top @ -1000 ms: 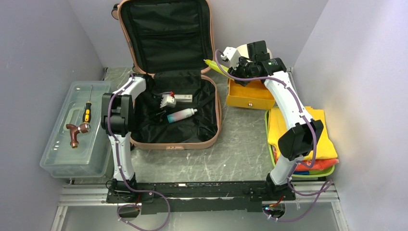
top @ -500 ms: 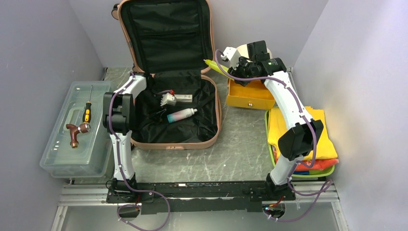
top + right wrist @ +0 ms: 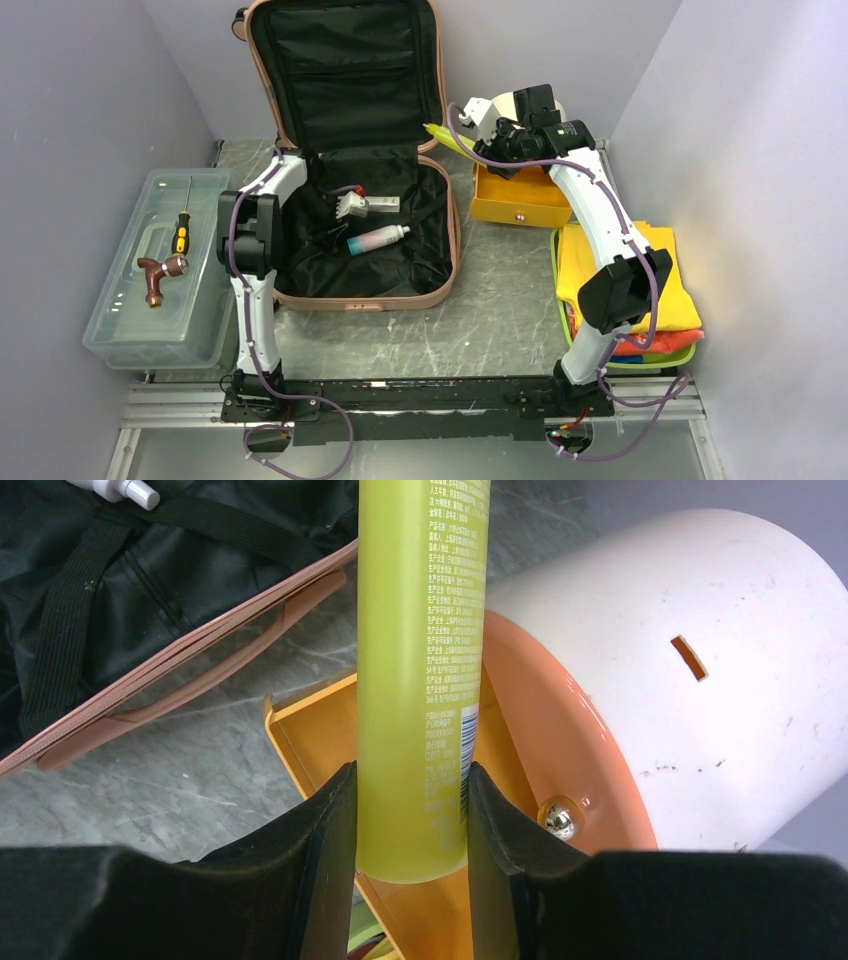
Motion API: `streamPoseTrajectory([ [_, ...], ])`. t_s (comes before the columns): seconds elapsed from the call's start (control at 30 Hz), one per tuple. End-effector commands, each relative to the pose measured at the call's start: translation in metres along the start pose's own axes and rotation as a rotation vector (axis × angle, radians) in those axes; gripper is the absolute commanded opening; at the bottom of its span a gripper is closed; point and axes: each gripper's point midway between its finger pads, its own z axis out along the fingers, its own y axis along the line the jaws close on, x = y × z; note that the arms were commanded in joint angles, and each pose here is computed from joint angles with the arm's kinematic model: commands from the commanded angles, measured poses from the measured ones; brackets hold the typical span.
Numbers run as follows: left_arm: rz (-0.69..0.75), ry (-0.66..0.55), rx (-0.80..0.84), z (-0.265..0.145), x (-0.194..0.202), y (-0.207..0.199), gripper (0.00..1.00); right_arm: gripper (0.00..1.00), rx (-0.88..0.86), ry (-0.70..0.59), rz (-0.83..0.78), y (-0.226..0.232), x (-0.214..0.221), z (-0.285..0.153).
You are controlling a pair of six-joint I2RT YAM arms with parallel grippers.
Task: Open, take out, and arrange the luggage
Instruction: Pick up the makeup from the opened luggage.
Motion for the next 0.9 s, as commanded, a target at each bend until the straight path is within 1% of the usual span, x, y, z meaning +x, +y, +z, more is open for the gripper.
streamPoseTrajectory([
  [0.0, -0.001, 0.020, 0.001, 0.014, 0.002, 0.010, 0.45, 0.00, 0.050, -0.086, -0.031, -0.013, -0.027, -0.011],
  [0.1, -0.009, 0.022, -0.001, 0.015, 0.003, 0.011, 0.45, 0.00, 0.049, -0.083, -0.033, -0.013, -0.026, -0.011],
  [0.27, -0.020, 0.021, -0.011, 0.016, 0.002, 0.015, 0.39, 0.00, 0.048, -0.083, -0.034, -0.013, -0.025, -0.011],
  [0.33, -0.024, 0.023, -0.011, 0.017, 0.002, 0.016, 0.32, 0.00, 0.044, -0.083, -0.036, -0.012, -0.025, -0.011],
  [0.4, -0.029, 0.028, -0.011, 0.019, 0.003, 0.017, 0.20, 0.00, 0.040, -0.082, -0.040, -0.011, -0.025, -0.011],
  [0.53, -0.032, 0.026, -0.012, 0.018, 0.001, 0.017, 0.13, 0.00, 0.012, -0.089, -0.051, -0.006, -0.026, -0.013],
  [0.6, -0.031, 0.026, -0.015, 0.017, 0.001, 0.017, 0.14, 0.00, -0.008, -0.091, -0.057, -0.001, -0.026, -0.013],
  [0.63, -0.032, 0.027, -0.020, 0.016, 0.000, 0.018, 0.17, 0.00, -0.014, -0.092, -0.058, 0.001, -0.026, -0.014],
  [0.77, 0.000, 0.020, -0.048, 0.009, -0.002, 0.021, 0.35, 0.00, -0.030, -0.091, -0.066, 0.007, -0.025, -0.015],
  [0.87, 0.078, 0.007, -0.055, 0.003, -0.005, 0.019, 0.40, 0.00, -0.033, -0.088, -0.070, 0.008, -0.025, -0.016],
])
